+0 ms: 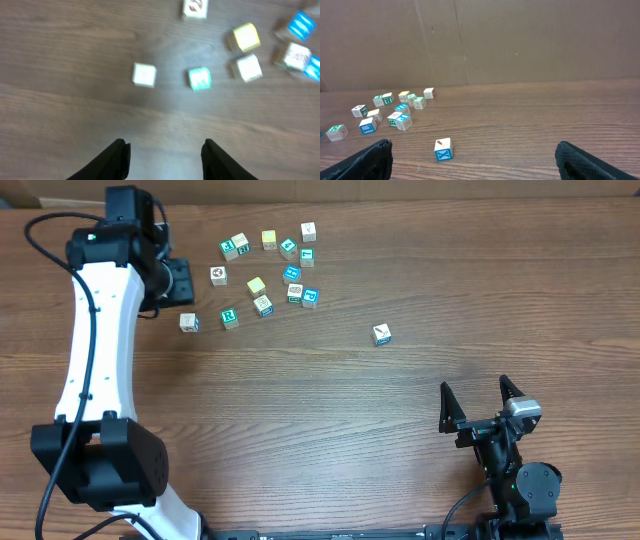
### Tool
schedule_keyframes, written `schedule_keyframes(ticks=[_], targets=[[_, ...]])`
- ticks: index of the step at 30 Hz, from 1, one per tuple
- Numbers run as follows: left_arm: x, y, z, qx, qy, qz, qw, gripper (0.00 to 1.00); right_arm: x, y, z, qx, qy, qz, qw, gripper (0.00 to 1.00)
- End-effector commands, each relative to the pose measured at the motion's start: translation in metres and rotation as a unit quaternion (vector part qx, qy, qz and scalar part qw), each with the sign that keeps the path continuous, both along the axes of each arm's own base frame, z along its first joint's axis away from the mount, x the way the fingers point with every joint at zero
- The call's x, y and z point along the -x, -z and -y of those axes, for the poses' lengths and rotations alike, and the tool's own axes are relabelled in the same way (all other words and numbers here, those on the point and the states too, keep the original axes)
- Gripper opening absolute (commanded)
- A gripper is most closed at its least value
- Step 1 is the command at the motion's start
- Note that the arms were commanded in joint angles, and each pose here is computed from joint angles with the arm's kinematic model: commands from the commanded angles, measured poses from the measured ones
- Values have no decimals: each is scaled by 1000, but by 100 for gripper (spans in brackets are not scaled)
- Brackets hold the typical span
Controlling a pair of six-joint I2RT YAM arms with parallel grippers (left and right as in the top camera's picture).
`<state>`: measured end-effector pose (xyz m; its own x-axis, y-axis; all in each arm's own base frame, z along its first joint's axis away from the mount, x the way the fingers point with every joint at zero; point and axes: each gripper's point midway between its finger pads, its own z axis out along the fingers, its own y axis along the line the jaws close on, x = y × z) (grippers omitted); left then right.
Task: Form a horizontal line
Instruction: 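Grasp the white umbrella block numbered 7 with the left gripper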
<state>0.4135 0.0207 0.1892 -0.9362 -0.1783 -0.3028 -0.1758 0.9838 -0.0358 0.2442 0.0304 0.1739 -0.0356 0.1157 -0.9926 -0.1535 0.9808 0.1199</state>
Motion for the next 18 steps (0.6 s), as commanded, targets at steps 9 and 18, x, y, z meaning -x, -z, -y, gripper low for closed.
schedule_keyframes(ticks=[9,18], targets=[[27,17,67,-59,32,-48,997,49,0,2,0,-2,1,0,1000,100],[-15,11,-5,-87,-60,25,994,68,0,2,0,-2,1,0,1000,100]])
